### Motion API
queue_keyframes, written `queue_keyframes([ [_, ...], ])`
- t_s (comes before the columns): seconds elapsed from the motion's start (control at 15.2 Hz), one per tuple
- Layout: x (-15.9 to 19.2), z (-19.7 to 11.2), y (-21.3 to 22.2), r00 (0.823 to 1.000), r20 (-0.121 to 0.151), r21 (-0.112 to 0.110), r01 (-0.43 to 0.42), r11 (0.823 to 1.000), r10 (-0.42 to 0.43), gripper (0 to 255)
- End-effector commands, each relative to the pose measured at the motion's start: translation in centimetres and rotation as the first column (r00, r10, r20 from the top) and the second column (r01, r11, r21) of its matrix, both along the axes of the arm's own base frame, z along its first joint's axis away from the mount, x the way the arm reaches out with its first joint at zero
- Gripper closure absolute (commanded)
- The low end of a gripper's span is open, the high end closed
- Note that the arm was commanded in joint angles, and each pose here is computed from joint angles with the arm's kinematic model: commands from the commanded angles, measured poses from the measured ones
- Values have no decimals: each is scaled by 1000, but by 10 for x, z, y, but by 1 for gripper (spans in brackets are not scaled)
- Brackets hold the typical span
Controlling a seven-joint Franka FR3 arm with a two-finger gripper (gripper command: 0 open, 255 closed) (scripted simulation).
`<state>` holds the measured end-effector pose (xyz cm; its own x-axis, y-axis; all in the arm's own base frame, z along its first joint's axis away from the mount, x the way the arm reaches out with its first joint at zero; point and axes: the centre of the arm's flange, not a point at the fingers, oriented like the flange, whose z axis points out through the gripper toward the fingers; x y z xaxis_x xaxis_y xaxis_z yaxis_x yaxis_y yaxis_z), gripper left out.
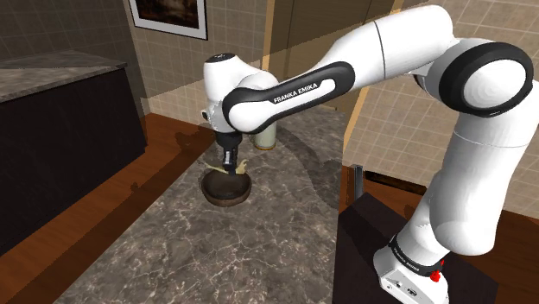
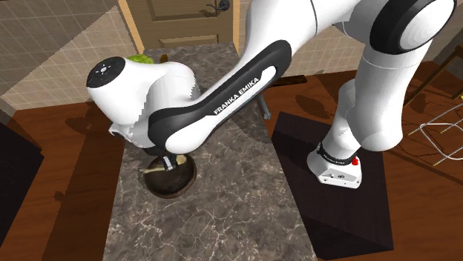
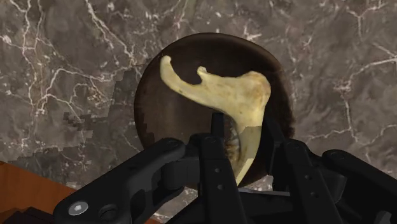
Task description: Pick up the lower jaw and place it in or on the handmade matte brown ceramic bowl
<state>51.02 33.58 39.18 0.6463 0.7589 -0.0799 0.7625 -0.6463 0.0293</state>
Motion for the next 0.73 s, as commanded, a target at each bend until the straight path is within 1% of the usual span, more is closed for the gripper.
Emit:
queue_keyframes([
  [0.0,7,-7,4,1000,0,0,0,1000,0,255],
  [0.66,7,-60,4,1000,0,0,0,1000,0,255],
])
